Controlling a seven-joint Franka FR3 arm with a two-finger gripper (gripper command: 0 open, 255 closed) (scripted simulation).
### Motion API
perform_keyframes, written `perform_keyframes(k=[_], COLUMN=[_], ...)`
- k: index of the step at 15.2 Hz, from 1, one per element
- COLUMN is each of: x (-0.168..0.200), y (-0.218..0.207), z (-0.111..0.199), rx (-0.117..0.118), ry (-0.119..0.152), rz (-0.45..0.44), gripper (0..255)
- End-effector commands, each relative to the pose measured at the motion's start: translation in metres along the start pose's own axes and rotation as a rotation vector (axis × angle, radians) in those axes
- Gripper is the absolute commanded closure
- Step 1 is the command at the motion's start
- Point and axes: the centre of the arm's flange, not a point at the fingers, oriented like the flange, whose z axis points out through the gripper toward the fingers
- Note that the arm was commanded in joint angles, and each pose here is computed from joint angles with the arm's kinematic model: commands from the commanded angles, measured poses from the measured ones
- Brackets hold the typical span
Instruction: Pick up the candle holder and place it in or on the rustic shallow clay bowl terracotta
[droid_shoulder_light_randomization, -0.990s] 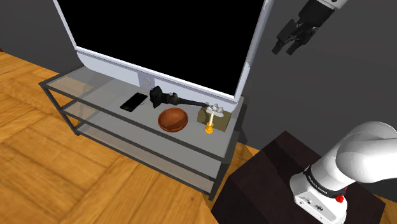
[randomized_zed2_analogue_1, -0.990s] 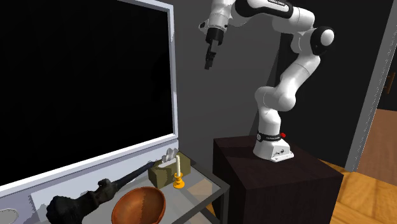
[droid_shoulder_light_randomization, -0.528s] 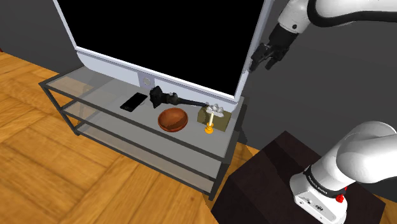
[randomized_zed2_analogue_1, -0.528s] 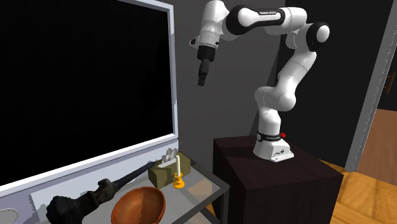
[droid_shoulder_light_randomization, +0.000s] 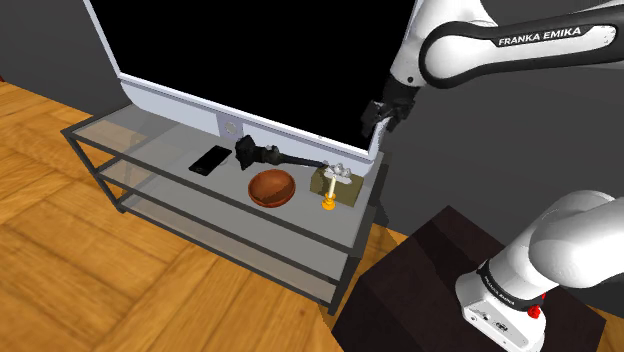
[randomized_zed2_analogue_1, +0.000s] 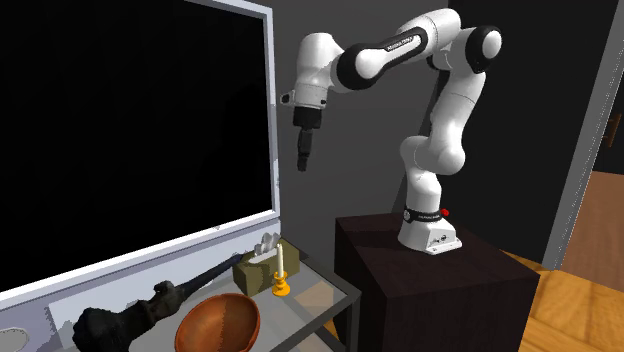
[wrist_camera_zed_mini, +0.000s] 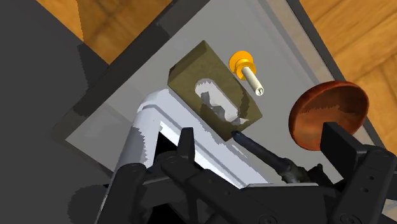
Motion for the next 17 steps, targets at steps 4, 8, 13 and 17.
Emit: perform_keyframes(k=[4, 8, 13, 17], x=[0.017, 0.031, 0.046, 0.049], y=[-0.021, -0.037, -0.055, -0.058], z=[0.062, 0.113, 0.177, 0.206], rx=[-0.026, -0.047, -0.074, -0.081], ry=[-0.031, -0.057, -0.089, -0.098], rz=[-0.003, -0.005, -0.007, -0.008], gripper=[0, 0, 0, 0])
